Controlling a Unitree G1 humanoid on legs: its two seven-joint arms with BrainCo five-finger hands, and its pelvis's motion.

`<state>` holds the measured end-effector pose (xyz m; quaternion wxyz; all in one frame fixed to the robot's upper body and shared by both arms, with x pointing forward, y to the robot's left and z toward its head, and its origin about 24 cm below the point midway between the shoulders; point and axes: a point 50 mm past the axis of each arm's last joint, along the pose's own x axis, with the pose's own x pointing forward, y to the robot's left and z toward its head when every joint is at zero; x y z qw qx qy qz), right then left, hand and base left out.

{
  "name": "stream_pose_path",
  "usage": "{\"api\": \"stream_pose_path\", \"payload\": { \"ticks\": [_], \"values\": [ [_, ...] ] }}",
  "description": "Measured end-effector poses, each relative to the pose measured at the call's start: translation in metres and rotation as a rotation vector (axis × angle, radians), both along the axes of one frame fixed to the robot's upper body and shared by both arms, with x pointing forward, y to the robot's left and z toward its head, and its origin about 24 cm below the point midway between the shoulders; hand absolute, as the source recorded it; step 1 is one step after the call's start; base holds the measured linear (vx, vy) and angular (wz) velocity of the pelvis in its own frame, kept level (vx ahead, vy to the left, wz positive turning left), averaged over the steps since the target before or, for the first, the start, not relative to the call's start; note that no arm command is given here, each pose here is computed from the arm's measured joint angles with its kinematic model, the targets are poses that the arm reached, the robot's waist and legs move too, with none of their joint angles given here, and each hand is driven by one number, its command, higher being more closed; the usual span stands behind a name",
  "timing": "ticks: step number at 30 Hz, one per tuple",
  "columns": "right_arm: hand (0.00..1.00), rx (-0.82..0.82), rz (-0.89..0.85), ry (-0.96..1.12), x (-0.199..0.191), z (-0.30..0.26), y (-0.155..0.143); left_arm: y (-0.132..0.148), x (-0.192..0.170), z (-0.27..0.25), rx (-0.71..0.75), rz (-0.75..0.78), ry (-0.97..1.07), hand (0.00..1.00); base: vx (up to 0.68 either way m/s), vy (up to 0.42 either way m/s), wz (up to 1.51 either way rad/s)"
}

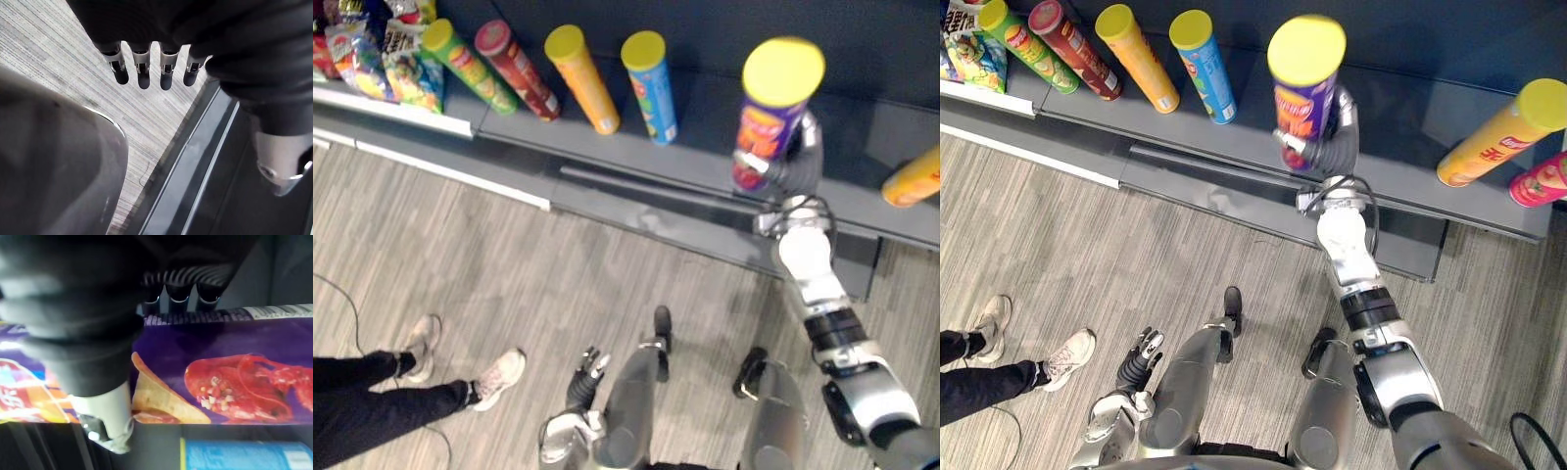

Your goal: Put the gum and the chips on the shelf.

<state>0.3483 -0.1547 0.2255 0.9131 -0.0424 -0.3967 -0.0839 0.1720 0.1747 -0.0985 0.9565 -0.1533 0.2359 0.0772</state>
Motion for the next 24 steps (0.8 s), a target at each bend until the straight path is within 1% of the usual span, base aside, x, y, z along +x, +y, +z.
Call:
{"api": "stream_pose_path", "payload": {
  "ticks": [3, 6, 13, 18, 22, 24],
  "values": [
    [1.00, 0.073, -0.055, -0.079, 0.000, 0.018, -0.005, -0.002, 0.001, 0.001, -0.009, 0.006, -0.011, 0.00, 0.00, -0.057, 0.07],
    [1.00, 0.099, -0.076, -0.097, 0.000, 0.024, -0.006, -0.003, 0.002, 0.002, -0.011, 0.016, -0.015, 0.00, 0.01, -0.050, 0.04],
    [1.00, 0.095, -0.092, -0.101, 0.009, 0.038, -0.002, -0.004, 0.004, 0.004, -0.024, 0.037, -0.031, 0.00, -0.01, -0.038, 0.08],
    [1.00, 0.044, -0.103, -0.094, 0.014, 0.047, 0.002, -0.007, 0.010, 0.007, -0.031, 0.031, -0.051, 0.00, -0.01, -0.048, 0.04],
    [1.00, 0.011, -0.132, -0.068, 0.020, 0.048, -0.002, -0.010, 0.014, 0.009, -0.039, 0.026, -0.065, 0.00, 0.00, -0.047, 0.02],
    [1.00, -0.002, -0.155, -0.068, 0.020, 0.049, -0.008, -0.011, 0.016, 0.011, -0.055, 0.037, -0.084, 0.00, 0.00, -0.047, 0.02]
  ]
}}
